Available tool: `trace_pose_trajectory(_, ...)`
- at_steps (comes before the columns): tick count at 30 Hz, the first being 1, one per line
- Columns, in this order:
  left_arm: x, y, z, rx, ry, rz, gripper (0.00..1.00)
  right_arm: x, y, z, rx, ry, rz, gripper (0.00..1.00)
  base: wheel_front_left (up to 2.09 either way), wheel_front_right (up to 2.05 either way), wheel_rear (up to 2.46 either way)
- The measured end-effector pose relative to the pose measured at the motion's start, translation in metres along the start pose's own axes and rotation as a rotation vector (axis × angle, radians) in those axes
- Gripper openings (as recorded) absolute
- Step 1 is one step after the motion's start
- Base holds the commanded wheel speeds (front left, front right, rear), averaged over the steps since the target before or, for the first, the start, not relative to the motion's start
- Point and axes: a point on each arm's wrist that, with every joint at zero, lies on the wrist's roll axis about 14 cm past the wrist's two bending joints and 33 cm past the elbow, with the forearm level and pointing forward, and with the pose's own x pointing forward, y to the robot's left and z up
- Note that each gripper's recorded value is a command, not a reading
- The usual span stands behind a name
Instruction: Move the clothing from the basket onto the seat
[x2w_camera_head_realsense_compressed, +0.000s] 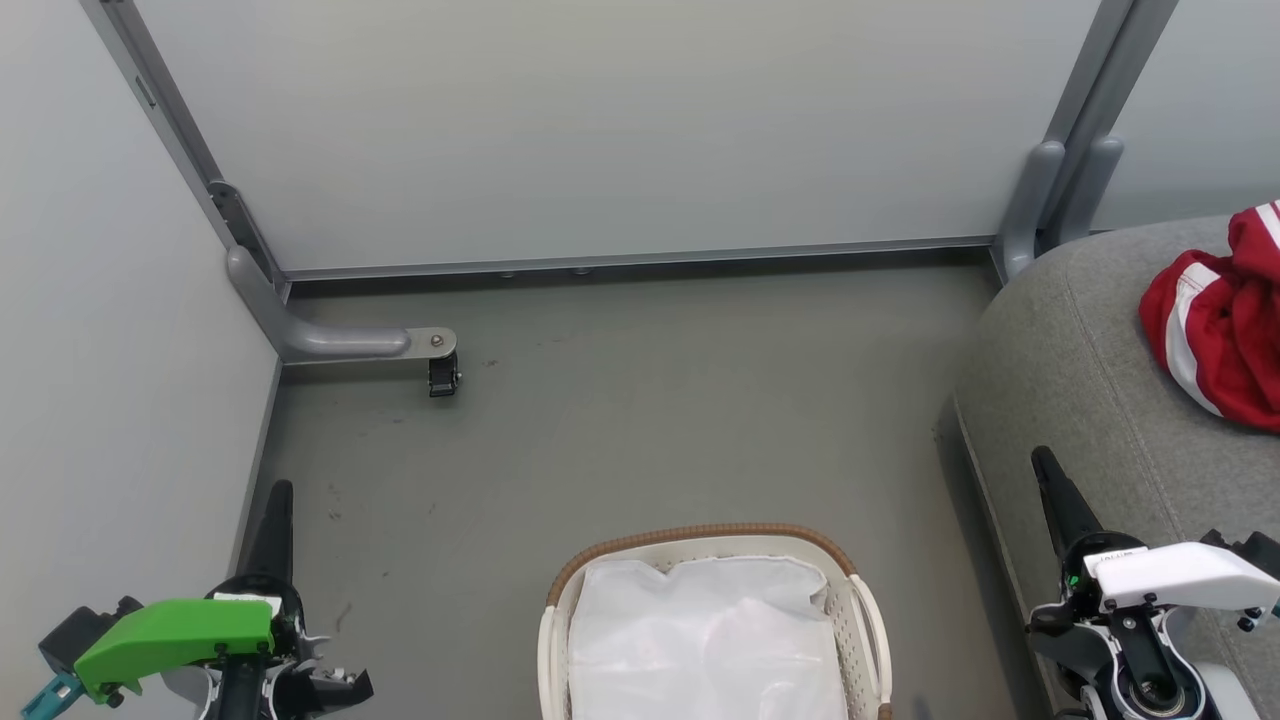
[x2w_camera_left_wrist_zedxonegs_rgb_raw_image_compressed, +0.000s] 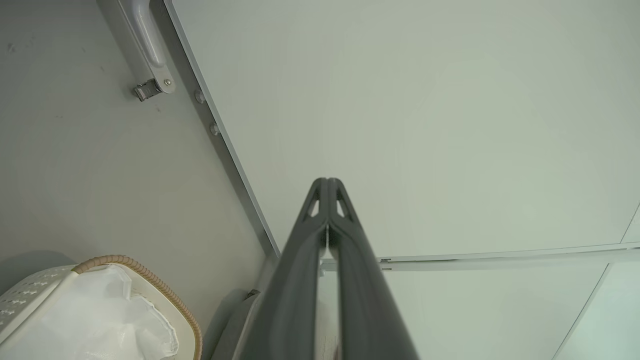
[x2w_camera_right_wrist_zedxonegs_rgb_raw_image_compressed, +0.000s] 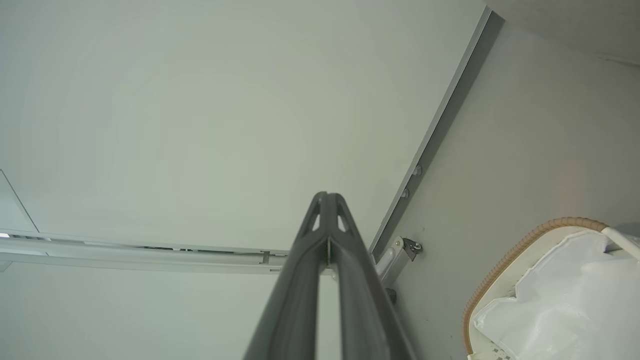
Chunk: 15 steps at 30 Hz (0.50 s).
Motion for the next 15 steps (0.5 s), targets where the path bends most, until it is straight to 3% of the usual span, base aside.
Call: trace_pose_trajectory(15,0.0002,-0.0078,0.0035,-0.097,-0.001,-0.031,0.00,-0.0017,0.0062,0.0035,0.105,-0.001,0.025,0.00,0.00,0.00,0.00)
